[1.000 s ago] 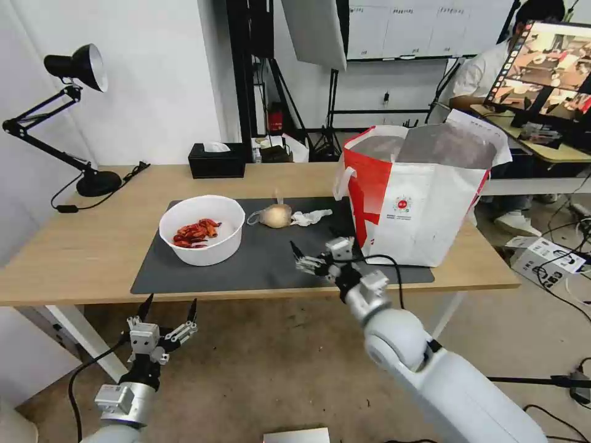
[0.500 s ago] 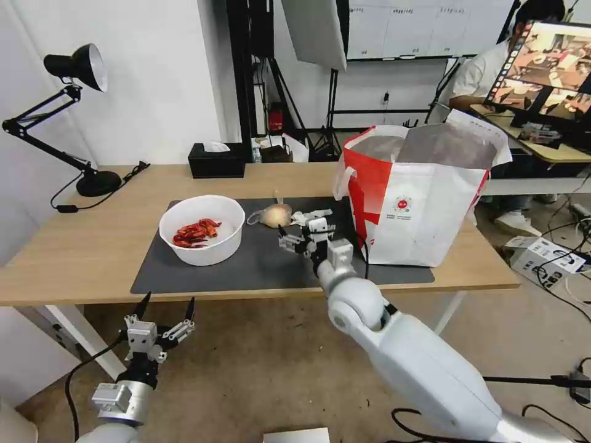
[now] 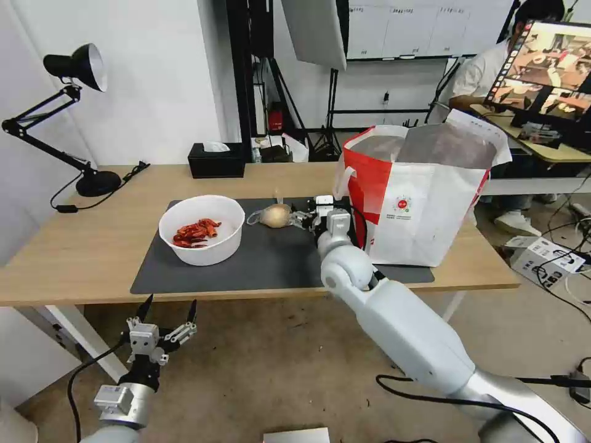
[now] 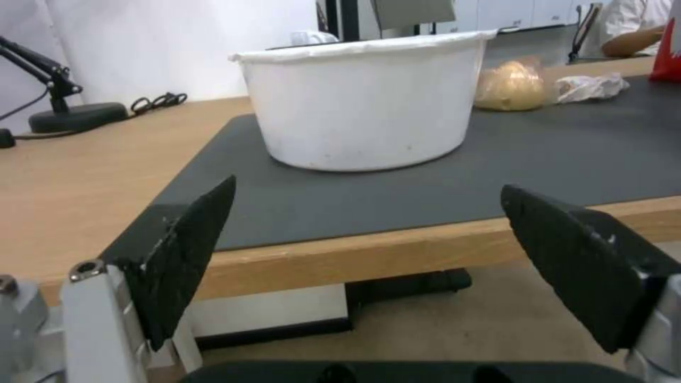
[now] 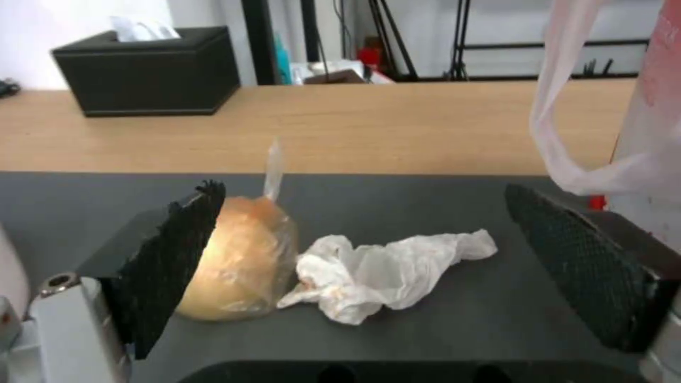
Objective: Pick up the trash from the table and place it into the takeout bag.
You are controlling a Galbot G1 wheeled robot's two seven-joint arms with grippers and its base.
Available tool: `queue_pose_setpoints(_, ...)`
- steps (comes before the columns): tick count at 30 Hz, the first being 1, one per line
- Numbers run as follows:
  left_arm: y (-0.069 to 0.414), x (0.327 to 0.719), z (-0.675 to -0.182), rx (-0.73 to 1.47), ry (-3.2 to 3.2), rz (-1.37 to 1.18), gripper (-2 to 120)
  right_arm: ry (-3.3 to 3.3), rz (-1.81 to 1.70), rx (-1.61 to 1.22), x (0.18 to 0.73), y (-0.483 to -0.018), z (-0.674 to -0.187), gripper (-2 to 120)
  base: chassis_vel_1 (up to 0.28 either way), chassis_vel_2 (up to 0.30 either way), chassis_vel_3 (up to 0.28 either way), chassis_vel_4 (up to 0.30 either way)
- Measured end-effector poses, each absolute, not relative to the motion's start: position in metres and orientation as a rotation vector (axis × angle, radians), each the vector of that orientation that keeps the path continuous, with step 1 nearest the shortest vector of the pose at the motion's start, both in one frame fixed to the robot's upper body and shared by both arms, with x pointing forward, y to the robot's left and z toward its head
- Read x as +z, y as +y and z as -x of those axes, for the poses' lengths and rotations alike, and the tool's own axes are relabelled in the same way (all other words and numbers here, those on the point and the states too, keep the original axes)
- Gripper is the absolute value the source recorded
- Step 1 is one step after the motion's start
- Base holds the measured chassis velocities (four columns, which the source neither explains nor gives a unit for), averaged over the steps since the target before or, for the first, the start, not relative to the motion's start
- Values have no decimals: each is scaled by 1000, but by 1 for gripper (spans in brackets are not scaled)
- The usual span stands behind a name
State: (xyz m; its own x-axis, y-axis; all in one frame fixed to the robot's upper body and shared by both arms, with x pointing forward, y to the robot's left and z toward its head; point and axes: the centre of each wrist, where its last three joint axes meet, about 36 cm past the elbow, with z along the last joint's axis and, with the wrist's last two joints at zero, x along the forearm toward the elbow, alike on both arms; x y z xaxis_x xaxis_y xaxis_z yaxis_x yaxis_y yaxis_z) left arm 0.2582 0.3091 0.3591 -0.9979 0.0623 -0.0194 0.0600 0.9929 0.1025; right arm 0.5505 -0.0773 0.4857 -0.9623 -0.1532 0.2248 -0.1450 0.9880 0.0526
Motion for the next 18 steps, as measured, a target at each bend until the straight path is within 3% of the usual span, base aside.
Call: queue_pose_setpoints(18,307,357,-254,145,3120,-92,100,-2769,-95,24,485,-72,-598,100,0,0,0,0)
